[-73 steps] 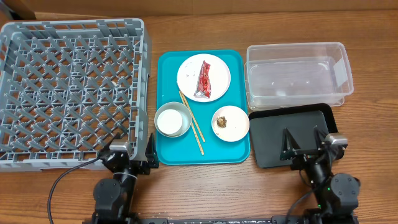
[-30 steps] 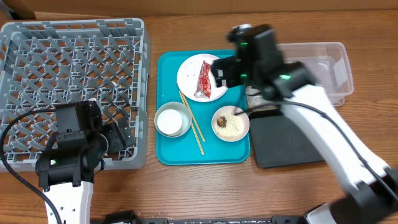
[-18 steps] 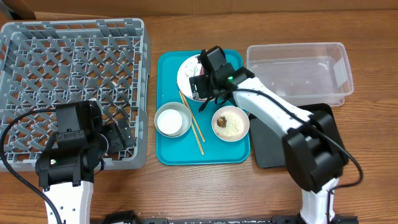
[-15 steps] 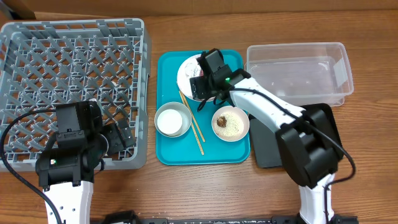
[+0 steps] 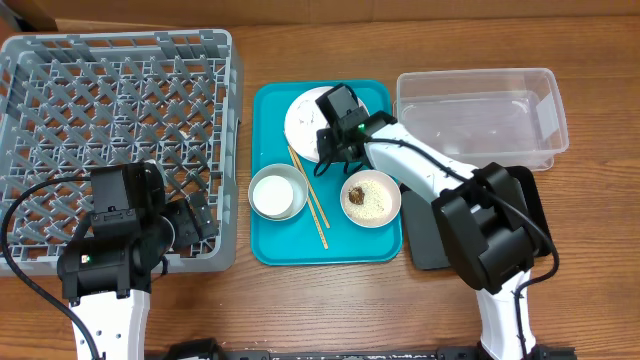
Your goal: Sort waste into correct bins and load items into the dishwasher
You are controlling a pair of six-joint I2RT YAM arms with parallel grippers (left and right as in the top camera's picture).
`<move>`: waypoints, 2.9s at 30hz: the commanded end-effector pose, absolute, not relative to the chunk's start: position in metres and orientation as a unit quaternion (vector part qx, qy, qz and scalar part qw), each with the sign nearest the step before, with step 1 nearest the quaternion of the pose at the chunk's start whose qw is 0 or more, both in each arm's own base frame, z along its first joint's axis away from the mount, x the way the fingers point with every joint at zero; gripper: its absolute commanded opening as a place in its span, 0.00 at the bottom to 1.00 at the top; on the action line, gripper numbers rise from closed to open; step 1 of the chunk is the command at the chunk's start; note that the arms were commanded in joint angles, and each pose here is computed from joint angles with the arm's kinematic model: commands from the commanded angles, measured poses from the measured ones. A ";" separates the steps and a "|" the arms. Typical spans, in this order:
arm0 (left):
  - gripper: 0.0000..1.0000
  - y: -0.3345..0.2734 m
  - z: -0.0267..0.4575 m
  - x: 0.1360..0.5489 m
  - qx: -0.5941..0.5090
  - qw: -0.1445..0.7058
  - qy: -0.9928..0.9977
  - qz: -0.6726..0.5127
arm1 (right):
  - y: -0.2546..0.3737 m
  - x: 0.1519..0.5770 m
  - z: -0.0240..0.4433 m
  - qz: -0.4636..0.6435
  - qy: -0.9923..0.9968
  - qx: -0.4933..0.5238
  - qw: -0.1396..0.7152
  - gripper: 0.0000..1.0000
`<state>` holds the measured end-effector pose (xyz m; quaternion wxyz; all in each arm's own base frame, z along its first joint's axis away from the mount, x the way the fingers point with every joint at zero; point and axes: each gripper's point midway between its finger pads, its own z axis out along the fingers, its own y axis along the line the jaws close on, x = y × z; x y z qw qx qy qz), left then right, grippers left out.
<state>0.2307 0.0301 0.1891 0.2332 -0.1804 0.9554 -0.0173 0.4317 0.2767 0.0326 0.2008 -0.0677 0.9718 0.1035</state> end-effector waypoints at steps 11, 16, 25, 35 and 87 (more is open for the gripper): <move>1.00 0.032 0.198 0.238 -0.191 0.249 0.949 -0.022 | 0.140 0.466 0.201 0.098 0.937 0.136 0.305 0.04; 1.00 0.032 0.199 0.240 -0.191 0.254 0.948 -0.022 | 0.074 0.443 0.164 0.041 0.935 0.266 0.230 0.04; 1.00 0.032 0.199 0.241 -0.191 0.255 0.948 -0.022 | 0.114 0.474 0.182 0.182 0.928 0.195 0.261 0.53; 1.00 0.031 0.199 0.240 -0.191 0.254 0.948 -0.024 | 0.247 0.479 0.188 0.189 0.917 -0.021 0.352 0.66; 1.00 0.032 0.199 0.241 -0.191 0.255 0.948 -0.024 | 0.063 0.419 0.151 0.038 0.923 0.342 0.171 0.04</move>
